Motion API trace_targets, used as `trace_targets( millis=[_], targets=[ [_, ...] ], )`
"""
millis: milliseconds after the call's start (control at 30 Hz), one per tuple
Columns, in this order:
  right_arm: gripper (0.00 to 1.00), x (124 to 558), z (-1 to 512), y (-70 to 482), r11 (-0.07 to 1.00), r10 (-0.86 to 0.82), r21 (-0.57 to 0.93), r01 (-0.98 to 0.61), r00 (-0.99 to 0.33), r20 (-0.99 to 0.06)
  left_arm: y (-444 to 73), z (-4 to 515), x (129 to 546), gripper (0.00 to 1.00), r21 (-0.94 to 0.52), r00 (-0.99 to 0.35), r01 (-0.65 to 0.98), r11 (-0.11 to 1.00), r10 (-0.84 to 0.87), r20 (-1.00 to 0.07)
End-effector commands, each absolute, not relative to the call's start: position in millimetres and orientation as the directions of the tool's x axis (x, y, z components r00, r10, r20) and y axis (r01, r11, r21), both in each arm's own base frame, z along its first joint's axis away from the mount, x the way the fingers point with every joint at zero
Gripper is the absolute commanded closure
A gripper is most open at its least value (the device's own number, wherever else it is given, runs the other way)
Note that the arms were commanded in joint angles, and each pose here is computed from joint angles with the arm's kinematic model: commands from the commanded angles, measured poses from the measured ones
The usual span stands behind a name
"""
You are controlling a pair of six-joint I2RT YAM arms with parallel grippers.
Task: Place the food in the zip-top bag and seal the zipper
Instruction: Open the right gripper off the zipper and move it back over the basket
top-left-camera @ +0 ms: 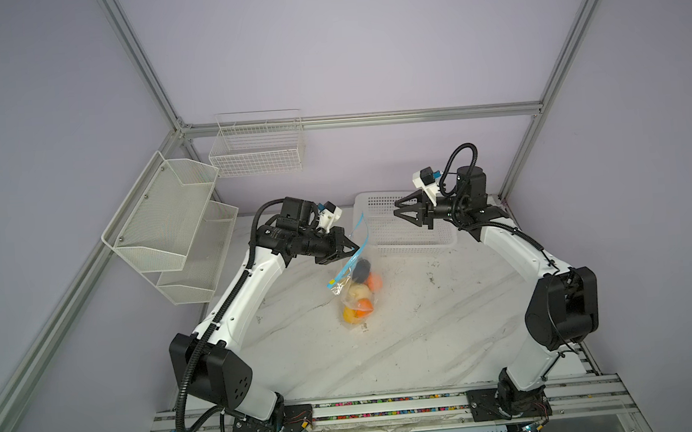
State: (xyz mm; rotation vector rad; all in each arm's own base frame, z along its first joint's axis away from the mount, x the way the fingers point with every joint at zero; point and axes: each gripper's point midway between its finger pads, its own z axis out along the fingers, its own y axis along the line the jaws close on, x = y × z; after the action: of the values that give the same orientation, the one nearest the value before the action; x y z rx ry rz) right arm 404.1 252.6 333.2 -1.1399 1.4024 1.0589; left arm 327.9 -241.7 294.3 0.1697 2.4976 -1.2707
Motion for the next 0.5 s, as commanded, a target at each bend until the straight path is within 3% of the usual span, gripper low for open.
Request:
trace_targets(
  millis=[0, 67, 200, 467],
  targets=[
    [0.61, 381, 358, 249, 0.013, -0.062, -0.222, -0.975, 0.221, -0.973, -242, 314, 331, 1.0, -0.749, -0.912, 0.327, 0.576, -0.016, -0.411],
    [0.59, 390, 351, 250, 0.003, -0.061, -0.232, -0.973, 0.232, -0.971, -241, 314, 331, 1.0, -0.742, -0.909, 0.333, 0.582, -0.01, -0.416],
    [0.47, 390, 338, 258, -0.075, -0.015, -0.249, -0.965, 0.251, -0.968, -238, 311, 330, 1.0, -0.721, -0.906, 0.341, 0.603, 0.005, -0.424],
    [0.22, 385, 322, 295, -0.131, -0.008, -0.263, -0.956, 0.267, -0.964, -237, 321, 333, 1.0, -0.696, -0.893, 0.366, 0.618, 0.023, -0.449]
  ],
)
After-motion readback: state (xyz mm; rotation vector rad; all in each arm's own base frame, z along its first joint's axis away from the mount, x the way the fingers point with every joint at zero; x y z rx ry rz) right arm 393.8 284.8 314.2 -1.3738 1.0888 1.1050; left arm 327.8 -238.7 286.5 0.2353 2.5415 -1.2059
